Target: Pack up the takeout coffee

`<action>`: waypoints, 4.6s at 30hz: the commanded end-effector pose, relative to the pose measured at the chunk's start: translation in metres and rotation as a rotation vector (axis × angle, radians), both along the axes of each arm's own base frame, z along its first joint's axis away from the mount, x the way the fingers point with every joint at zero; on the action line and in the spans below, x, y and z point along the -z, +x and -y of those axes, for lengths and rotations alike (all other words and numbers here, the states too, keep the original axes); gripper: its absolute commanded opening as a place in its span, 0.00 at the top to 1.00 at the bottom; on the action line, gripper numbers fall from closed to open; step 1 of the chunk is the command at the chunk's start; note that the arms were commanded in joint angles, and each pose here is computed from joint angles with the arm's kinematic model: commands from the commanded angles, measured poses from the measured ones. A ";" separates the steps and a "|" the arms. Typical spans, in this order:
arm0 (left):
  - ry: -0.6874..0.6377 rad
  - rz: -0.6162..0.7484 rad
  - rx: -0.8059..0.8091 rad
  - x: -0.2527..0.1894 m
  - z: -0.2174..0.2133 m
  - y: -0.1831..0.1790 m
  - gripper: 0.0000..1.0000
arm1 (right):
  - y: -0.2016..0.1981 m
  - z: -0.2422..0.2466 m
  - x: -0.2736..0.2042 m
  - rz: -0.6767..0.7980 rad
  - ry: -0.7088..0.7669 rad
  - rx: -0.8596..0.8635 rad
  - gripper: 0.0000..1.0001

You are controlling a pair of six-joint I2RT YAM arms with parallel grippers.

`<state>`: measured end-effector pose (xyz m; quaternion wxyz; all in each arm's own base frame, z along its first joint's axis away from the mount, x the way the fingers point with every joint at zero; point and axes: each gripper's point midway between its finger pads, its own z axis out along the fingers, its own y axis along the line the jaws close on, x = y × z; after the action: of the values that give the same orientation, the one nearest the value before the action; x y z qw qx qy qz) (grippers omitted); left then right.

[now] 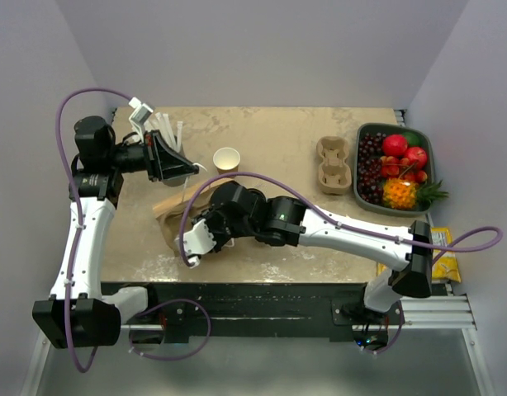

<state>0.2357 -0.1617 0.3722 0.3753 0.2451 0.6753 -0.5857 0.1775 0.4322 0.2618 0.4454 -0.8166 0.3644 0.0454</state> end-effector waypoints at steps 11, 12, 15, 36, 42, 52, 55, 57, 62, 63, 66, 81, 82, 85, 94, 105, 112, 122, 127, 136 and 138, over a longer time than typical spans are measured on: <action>-0.006 0.060 0.069 -0.017 0.002 -0.014 1.00 | 0.004 0.024 -0.017 0.061 0.015 -0.025 1.00; -0.006 0.060 0.068 -0.017 0.002 -0.014 1.00 | 0.005 0.024 -0.016 0.062 0.010 -0.024 1.00; -0.006 0.056 0.063 -0.017 0.002 -0.015 1.00 | 0.005 0.020 -0.013 0.052 -0.002 -0.027 1.00; 0.087 0.072 -0.070 -0.017 -0.007 0.013 1.00 | 0.020 -0.008 -0.028 0.147 -0.007 -0.044 1.00; 0.101 0.072 -0.085 -0.013 -0.008 0.015 1.00 | 0.025 -0.010 -0.031 0.290 -0.049 -0.043 1.00; 0.189 0.079 -0.175 0.006 -0.017 0.028 1.00 | 0.028 0.015 -0.043 0.330 -0.067 0.005 1.00; 0.201 0.076 -0.195 0.008 -0.019 0.032 1.00 | 0.030 0.019 -0.041 0.320 -0.073 0.029 1.00; 0.202 0.078 -0.198 0.007 -0.019 0.033 1.00 | 0.032 0.021 -0.041 0.323 -0.075 0.042 1.00; 0.203 0.067 -0.202 0.008 -0.019 0.036 1.00 | 0.035 0.024 -0.043 0.326 -0.071 0.074 1.00; 0.204 0.065 -0.203 0.009 -0.020 0.036 1.00 | 0.035 0.024 -0.043 0.323 -0.069 0.078 1.00; 0.205 0.056 -0.207 0.011 -0.020 0.038 1.00 | 0.034 0.026 -0.047 0.321 -0.058 0.084 1.00; 0.191 0.057 -0.200 0.010 -0.019 0.038 1.00 | 0.048 0.030 -0.041 0.378 -0.119 0.137 1.00; 0.197 0.050 -0.203 0.013 -0.019 0.039 1.00 | 0.047 0.031 -0.043 0.373 -0.115 0.133 1.00; 0.201 0.052 -0.201 0.015 -0.019 0.039 1.00 | 0.046 0.033 -0.045 0.374 -0.109 0.137 1.00; 0.182 0.032 -0.224 0.011 -0.019 0.045 1.00 | 0.028 0.035 -0.052 0.296 -0.056 0.081 1.00; 0.167 0.031 -0.301 0.000 -0.023 0.054 1.00 | 0.046 0.047 -0.041 0.340 -0.150 0.184 1.00; 0.114 -0.001 -0.287 -0.012 -0.019 0.052 1.00 | 0.052 0.042 -0.031 0.395 -0.212 0.185 1.00; 0.076 -0.046 -0.306 -0.006 -0.017 0.053 1.00 | 0.049 0.013 -0.040 0.503 -0.259 0.129 1.00; 0.068 -0.050 -0.345 -0.003 -0.019 0.056 1.00 | 0.042 0.006 -0.047 0.544 -0.264 0.101 1.00; 0.007 -0.040 -0.415 -0.021 -0.021 0.055 1.00 | 0.027 -0.001 -0.042 0.448 -0.256 0.099 1.00; 0.003 -0.020 -0.414 -0.028 -0.021 0.054 1.00 | 0.024 -0.004 -0.041 0.399 -0.244 0.118 1.00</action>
<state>0.2928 -0.1417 0.3740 0.4532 0.0975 0.7353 -0.4945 0.2082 0.4319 0.2923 0.4007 -0.8423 0.2860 -0.2194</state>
